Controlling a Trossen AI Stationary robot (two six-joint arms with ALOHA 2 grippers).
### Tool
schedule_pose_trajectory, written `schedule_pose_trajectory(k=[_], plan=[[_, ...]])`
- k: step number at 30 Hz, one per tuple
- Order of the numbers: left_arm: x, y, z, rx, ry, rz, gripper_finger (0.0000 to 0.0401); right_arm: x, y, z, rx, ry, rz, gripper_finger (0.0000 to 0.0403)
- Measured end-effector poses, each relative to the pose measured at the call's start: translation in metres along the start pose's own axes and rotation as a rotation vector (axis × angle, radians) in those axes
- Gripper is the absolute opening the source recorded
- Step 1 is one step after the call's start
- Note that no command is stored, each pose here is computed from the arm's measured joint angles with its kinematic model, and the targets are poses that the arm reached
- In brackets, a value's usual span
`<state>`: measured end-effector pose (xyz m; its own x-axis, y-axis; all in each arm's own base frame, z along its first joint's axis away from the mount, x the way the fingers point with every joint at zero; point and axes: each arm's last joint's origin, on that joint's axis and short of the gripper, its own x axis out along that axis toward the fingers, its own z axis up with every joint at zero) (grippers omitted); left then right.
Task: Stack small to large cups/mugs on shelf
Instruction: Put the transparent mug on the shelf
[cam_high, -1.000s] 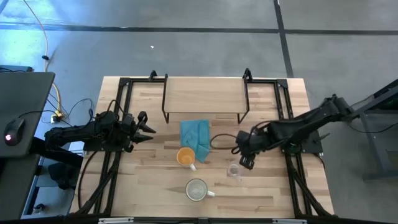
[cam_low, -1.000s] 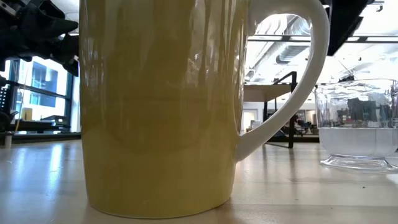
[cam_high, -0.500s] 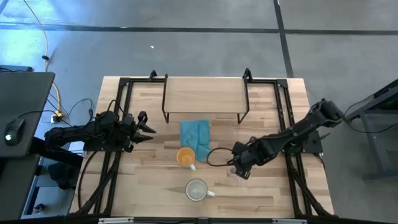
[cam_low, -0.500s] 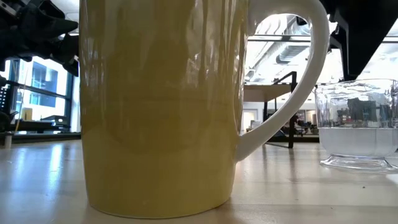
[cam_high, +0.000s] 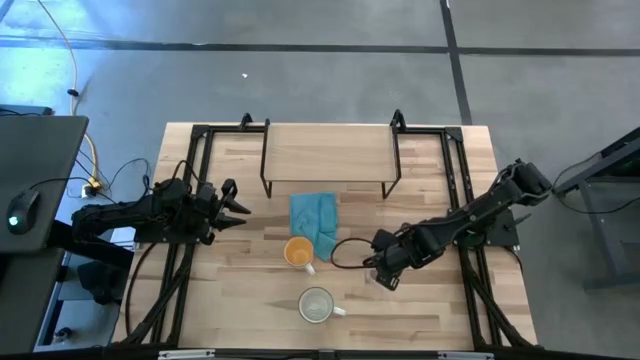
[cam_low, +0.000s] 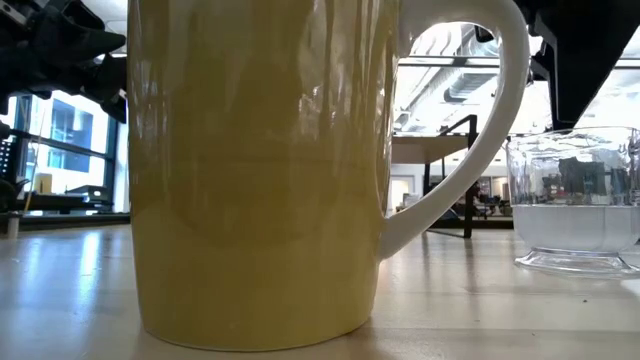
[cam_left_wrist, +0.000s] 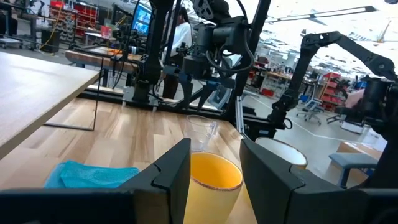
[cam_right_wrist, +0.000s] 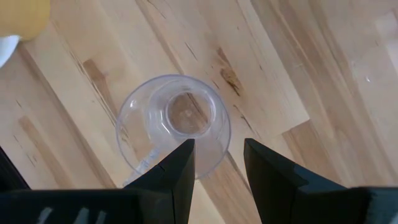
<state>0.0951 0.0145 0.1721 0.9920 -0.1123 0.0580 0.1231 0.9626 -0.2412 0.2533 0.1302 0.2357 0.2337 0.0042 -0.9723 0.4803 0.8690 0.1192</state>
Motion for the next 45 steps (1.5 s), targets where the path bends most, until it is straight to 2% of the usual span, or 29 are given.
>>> schedule_pose_trajectory(k=[23,45], plan=[[0.0000,0.0000,0.0000,0.000,-0.001,0.001,0.0129,0.0058,-0.0011,-0.0004,-0.007,0.003,-0.053,0.0130],[0.0000,0.0000,0.0000,0.007,0.000,0.000,0.0129,0.0058,-0.0007,-0.0009,0.033,0.023,-0.039,0.0130]])
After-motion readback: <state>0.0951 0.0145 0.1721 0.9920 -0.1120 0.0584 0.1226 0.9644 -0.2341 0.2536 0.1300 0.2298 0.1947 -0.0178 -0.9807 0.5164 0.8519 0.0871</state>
